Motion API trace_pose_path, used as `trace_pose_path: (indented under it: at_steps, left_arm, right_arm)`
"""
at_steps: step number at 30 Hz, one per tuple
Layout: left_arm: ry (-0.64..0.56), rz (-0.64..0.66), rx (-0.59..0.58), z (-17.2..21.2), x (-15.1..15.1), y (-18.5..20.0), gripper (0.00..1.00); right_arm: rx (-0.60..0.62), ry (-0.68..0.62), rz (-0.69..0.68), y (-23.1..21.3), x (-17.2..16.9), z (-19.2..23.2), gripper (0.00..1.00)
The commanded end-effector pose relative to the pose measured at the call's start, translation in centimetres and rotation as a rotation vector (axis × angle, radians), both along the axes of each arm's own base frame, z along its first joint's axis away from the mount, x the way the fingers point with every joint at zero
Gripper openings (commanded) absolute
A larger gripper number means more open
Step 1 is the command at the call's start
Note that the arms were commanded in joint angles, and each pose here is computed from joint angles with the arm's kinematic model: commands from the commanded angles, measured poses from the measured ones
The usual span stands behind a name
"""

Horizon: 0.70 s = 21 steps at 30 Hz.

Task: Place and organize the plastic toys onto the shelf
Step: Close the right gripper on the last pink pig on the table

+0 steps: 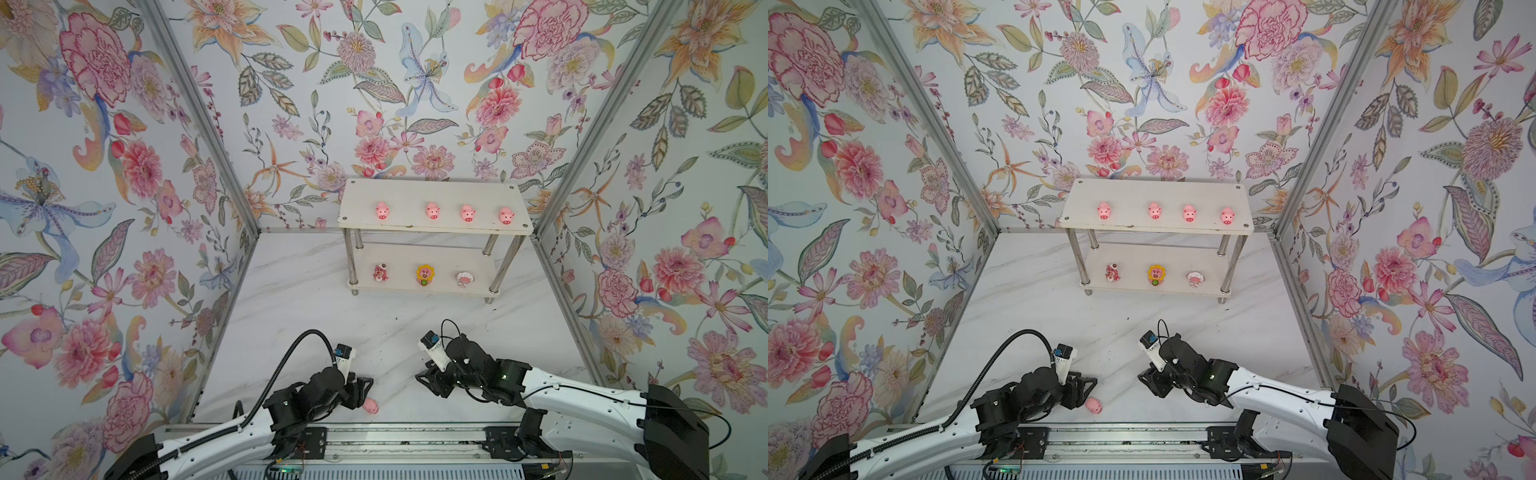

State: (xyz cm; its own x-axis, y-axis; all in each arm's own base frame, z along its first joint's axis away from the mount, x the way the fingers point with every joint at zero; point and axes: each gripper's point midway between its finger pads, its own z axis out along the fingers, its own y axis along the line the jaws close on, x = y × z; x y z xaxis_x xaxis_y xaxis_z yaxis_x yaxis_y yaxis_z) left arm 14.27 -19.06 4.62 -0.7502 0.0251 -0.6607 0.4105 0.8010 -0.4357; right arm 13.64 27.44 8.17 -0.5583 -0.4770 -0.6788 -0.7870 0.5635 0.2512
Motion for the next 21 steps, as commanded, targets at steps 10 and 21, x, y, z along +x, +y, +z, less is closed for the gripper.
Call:
trace_pose_path:
  at_steps: [10, 21]
  left_arm:
    - [-0.010, 0.200, -0.084, 0.8, 1.2, 2.5, 0.61]
    - [-0.143, 0.169, 0.126, 3.1, 5.0, 3.5, 0.63]
  right_arm:
    - [0.031, -0.172, 0.268, 8.2, -4.9, 0.0, 0.69]
    - [-0.040, -0.204, 0.396, 14.4, -8.3, -3.2, 0.68]
